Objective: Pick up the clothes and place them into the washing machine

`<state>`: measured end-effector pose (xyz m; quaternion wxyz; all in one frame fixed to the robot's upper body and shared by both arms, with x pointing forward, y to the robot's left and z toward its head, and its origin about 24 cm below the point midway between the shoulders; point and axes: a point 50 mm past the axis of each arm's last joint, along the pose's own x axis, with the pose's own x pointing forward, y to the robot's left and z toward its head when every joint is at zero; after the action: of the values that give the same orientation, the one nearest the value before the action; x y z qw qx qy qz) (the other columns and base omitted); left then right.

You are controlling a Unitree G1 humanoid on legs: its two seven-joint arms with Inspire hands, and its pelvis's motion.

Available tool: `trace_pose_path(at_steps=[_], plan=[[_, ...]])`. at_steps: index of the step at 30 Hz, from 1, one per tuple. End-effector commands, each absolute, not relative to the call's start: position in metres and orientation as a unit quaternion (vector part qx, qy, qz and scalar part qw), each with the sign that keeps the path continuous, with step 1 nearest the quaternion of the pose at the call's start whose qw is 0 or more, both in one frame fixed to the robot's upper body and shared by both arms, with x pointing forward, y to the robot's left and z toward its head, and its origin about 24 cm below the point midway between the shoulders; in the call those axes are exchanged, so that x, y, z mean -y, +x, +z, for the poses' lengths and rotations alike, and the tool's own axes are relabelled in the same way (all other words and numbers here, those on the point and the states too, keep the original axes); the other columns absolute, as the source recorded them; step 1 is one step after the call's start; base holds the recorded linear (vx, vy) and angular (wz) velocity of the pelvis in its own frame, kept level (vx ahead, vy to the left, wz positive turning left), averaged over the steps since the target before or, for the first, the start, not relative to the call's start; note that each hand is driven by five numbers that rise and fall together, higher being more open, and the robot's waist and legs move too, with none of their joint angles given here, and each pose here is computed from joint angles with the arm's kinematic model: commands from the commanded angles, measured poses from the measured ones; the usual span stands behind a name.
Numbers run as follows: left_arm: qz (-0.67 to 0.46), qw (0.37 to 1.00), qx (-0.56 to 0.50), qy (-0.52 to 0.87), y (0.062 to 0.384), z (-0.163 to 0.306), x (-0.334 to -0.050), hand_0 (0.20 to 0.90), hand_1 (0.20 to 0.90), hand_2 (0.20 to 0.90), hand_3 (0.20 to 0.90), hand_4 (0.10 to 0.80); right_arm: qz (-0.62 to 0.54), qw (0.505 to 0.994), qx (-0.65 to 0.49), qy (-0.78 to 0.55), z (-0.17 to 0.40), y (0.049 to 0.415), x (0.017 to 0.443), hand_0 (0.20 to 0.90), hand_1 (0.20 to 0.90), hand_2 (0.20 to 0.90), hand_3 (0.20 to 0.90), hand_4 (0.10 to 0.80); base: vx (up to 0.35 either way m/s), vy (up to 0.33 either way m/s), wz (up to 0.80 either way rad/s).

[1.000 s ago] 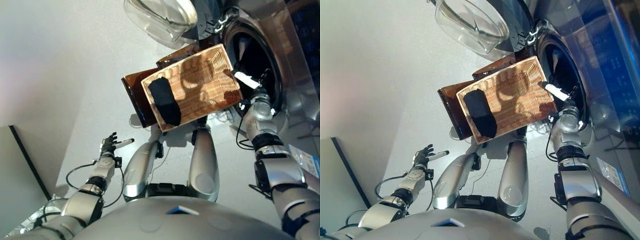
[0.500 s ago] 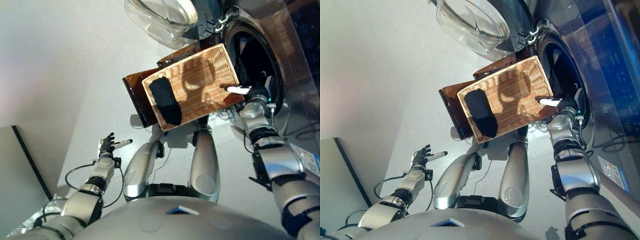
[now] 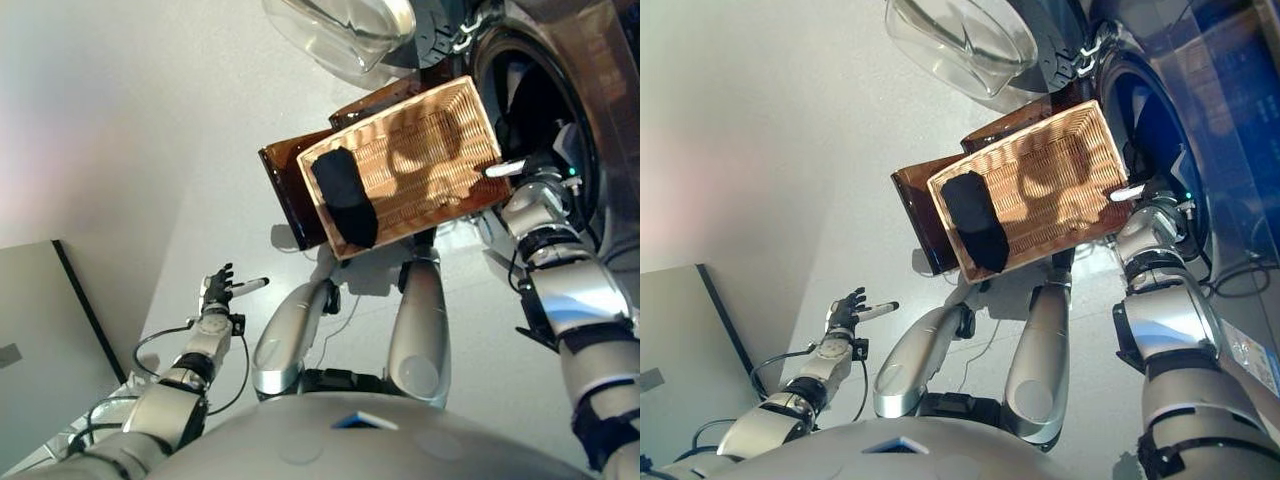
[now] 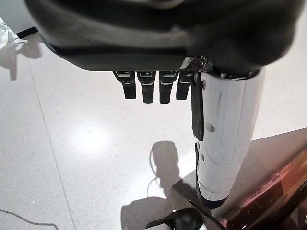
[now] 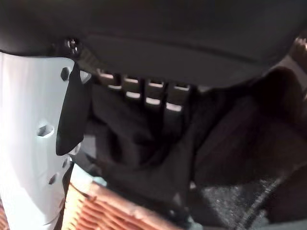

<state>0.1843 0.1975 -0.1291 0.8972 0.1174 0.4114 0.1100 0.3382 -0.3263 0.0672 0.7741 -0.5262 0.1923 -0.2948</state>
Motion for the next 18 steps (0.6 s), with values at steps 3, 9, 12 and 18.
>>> trace_pose_path(at_steps=[3, 9, 12, 18], plan=[[0.129, 0.885, -0.421, 0.153, 0.177, -0.13, -0.217, 0.9, 0.9, 0.9, 0.9, 0.8, -0.284, 0.632, -0.242, -0.68, 0.089, 0.322, 0.367, 0.9, 0.9, 0.9, 0.9, 0.8, 0.0, 0.0, 0.0], [0.101, 0.893, -0.412, 0.151, 0.183, -0.129, -0.208, 0.9, 0.9, 0.9, 0.9, 0.8, -0.21, 0.512, -0.291, -0.78, 0.095, 0.317, 0.381, 0.9, 0.9, 0.9, 0.9, 0.8, -0.01, 0.019, 0.0], [0.099, 0.895, -0.412, 0.142, 0.182, -0.129, -0.207, 0.9, 0.9, 0.9, 0.9, 0.8, -0.193, 0.477, -0.302, -0.802, 0.104, 0.316, 0.388, 0.9, 0.9, 0.9, 0.9, 0.8, 0.0, 0.0, 0.0], [0.112, 0.889, -0.421, 0.138, 0.179, -0.13, -0.216, 0.9, 0.9, 0.9, 0.9, 0.8, -0.197, 0.419, -0.275, -0.842, 0.145, 0.33, 0.39, 0.9, 0.9, 0.9, 0.9, 0.8, -0.005, -0.001, 0.01]])
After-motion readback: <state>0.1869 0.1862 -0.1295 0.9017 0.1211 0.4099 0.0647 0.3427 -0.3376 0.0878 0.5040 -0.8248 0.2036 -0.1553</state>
